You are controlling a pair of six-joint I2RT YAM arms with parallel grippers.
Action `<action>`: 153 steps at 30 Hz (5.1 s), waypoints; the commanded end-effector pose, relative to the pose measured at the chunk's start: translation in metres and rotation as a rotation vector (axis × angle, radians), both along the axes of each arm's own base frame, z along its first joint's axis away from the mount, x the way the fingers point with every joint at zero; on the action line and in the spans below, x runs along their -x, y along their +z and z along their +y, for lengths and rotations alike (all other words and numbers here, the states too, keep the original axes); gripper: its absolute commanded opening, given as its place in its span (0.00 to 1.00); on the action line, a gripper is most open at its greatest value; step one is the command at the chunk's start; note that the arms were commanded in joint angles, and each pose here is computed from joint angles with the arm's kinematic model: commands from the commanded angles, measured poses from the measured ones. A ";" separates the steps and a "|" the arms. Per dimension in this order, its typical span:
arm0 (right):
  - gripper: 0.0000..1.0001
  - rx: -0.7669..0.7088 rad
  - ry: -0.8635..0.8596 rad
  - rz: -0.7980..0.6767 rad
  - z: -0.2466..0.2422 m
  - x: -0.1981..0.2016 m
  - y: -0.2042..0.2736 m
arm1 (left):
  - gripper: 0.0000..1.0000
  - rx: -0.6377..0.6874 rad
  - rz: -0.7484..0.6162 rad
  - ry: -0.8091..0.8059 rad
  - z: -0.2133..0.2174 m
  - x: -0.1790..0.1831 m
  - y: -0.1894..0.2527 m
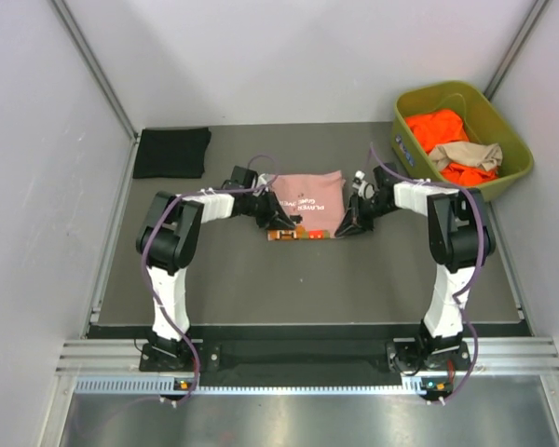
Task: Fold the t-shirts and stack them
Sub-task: Fold the tshirt, then neatly place the folded tshirt to the corner
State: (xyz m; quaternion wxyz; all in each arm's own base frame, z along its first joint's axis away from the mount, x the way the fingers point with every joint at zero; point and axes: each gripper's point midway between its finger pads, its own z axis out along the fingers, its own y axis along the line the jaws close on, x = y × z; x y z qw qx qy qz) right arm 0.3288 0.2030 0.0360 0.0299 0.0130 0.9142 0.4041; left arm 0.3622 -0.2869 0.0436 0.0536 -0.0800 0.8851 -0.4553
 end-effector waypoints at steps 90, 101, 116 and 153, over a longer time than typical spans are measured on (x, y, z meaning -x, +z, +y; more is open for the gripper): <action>0.06 0.265 -0.327 -0.545 -0.054 -0.229 0.090 | 0.41 0.003 -0.369 0.213 0.075 -0.197 0.080; 0.07 -0.074 -0.226 -0.443 0.009 -0.184 0.080 | 0.45 0.022 -0.315 0.182 0.077 -0.140 0.087; 0.07 0.263 -0.221 -0.346 -0.052 -0.176 -0.006 | 0.95 -0.123 -0.332 0.102 0.096 -0.097 0.071; 0.76 0.576 0.806 -1.513 0.163 -0.004 0.114 | 0.99 -0.134 -0.229 0.584 0.196 0.008 0.127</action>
